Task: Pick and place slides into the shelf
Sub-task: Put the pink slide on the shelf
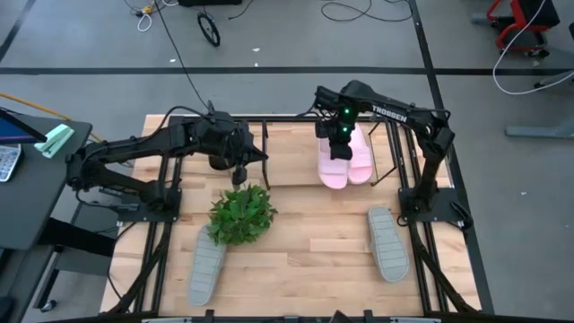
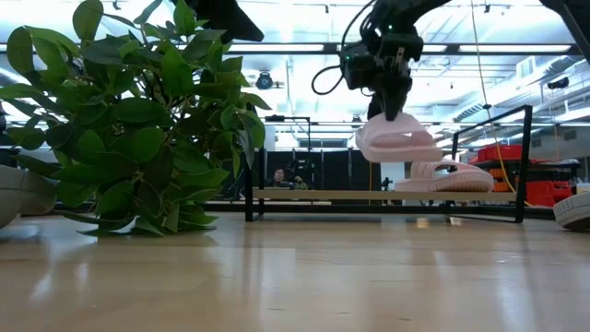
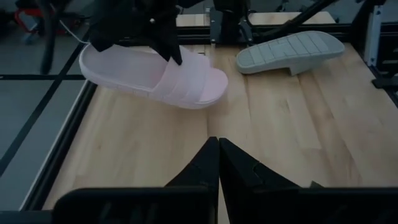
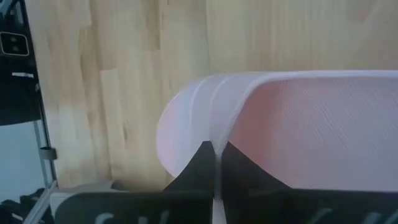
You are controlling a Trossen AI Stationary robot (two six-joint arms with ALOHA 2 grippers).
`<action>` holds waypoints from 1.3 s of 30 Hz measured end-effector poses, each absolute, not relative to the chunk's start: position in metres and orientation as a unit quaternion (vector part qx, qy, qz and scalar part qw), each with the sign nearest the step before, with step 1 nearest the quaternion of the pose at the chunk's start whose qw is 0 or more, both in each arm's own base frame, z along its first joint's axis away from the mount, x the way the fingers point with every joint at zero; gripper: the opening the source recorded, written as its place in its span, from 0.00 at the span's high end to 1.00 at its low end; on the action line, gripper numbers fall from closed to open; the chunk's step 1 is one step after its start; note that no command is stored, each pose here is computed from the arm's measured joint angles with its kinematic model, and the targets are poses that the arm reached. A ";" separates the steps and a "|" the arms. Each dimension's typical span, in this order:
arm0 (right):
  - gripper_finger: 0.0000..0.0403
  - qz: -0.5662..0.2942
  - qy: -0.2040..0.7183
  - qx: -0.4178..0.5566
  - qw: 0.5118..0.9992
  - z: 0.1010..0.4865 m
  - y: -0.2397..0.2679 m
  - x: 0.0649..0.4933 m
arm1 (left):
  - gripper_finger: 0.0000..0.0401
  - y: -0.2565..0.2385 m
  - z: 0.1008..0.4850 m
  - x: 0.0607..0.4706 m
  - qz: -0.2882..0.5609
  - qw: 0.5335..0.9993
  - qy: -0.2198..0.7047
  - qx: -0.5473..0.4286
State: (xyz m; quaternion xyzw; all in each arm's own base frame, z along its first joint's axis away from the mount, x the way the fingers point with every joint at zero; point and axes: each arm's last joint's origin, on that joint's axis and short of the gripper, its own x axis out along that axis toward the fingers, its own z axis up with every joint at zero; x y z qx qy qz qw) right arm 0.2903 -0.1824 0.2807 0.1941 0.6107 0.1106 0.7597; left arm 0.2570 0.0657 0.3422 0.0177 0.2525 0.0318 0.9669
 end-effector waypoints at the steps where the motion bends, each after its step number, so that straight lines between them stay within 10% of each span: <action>1: 0.98 0.113 0.611 0.193 0.759 0.279 -0.184 0.290 | 0.96 0.068 0.342 0.256 0.036 0.967 0.253 0.017; 39: 0.98 0.122 0.602 0.169 0.771 0.256 -0.199 0.304 | 0.95 0.080 0.342 0.253 0.060 0.966 0.253 0.008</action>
